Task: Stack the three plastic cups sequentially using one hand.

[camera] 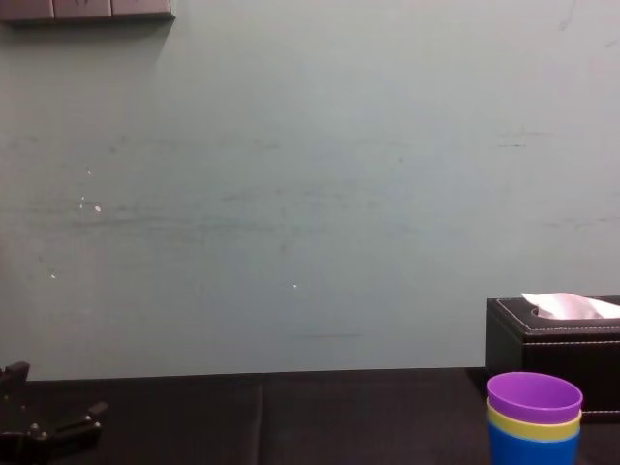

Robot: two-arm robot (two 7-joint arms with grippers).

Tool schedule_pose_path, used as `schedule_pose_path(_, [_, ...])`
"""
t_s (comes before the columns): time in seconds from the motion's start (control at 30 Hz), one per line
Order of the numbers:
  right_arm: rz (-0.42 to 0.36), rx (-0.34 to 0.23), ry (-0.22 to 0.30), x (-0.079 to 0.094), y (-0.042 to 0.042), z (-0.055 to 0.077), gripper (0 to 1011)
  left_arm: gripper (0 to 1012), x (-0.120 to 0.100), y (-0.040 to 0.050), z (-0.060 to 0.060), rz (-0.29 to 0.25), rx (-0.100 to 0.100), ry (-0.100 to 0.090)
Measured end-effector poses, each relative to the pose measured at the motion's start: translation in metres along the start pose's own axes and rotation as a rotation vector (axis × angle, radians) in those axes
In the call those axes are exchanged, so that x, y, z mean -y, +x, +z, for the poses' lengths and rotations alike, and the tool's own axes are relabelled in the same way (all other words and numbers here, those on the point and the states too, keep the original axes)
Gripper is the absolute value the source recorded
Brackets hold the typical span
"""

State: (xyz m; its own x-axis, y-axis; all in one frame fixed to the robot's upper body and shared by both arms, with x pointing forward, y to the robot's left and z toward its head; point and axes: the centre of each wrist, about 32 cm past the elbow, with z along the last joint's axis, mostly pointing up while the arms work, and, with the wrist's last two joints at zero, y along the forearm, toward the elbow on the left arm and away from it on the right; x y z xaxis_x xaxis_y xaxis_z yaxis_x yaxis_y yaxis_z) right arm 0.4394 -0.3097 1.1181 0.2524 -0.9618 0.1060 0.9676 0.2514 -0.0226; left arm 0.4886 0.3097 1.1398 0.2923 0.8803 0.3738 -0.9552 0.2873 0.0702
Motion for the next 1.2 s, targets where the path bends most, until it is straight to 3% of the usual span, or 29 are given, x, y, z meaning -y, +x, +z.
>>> schedule_pose_path(1.2, [-0.001,-0.002,0.000,0.0000,0.0001,0.0002,1003,1011,0.0000,0.0000,0.0000,0.000,0.000,0.000])
